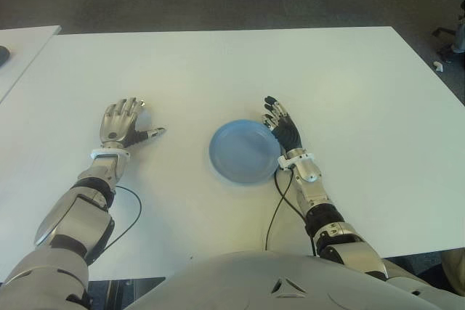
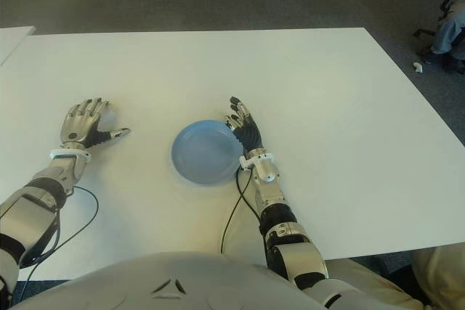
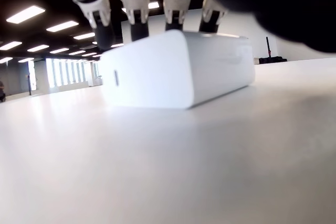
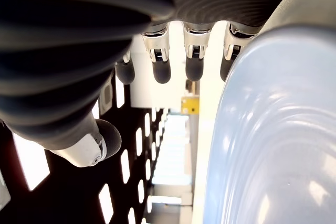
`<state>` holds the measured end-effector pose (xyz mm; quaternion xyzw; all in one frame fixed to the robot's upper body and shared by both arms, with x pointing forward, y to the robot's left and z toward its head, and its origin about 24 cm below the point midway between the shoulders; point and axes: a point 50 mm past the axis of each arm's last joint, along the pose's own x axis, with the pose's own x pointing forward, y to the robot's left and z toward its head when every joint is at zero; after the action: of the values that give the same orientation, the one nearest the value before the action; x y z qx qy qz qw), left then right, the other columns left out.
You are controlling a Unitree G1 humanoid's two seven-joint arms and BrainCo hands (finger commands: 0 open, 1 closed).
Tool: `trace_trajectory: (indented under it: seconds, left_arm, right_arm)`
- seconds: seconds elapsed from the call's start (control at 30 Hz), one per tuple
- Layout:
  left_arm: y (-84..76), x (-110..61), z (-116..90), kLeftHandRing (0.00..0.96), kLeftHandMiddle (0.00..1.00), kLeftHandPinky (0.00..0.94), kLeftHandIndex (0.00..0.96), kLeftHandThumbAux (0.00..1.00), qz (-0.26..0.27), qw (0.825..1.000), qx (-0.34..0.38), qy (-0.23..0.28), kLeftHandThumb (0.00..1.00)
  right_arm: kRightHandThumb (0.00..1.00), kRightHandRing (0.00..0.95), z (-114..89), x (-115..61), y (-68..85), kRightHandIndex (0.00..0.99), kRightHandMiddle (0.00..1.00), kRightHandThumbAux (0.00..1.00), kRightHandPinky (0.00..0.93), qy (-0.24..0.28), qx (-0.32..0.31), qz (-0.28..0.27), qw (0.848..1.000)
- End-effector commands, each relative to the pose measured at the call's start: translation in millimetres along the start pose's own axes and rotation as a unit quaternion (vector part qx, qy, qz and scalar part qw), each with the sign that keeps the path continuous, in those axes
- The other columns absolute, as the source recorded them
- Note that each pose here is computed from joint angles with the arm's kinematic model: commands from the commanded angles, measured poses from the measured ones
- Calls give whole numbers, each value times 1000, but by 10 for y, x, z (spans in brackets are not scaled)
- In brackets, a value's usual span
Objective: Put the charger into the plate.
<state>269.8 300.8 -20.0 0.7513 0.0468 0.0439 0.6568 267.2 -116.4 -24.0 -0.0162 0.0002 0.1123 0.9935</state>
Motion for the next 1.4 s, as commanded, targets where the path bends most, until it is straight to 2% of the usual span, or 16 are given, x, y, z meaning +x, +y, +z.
trace_trajectory:
  seconds: [0.03,0.87,1.1,1.4]
  left_arm:
    - [99,68,-81,0,0,0,0,129,23,1000,3,17,220]
    - [208,148,-47,0,0,0,0,116,54,998,9,-5,250]
    - [356,184,13,0,0,0,0,114,132,991,-5,-36,244]
    - [452,218,-7,0,0,0,0,121,159,986,-12,-48,260]
  right_arm:
    - [110,45,-997,-1005,69,28,43,630,88,284,44,-21,958]
    - [106,44,-998,-1008,95,13,44,625,78,282,36,-14,959]
    - [102,48,-1001,-1009,96,11,46,625,87,284,35,-11,958]
    - [97,47,-1005,-1009,102,9,44,624,80,287,32,-7,957]
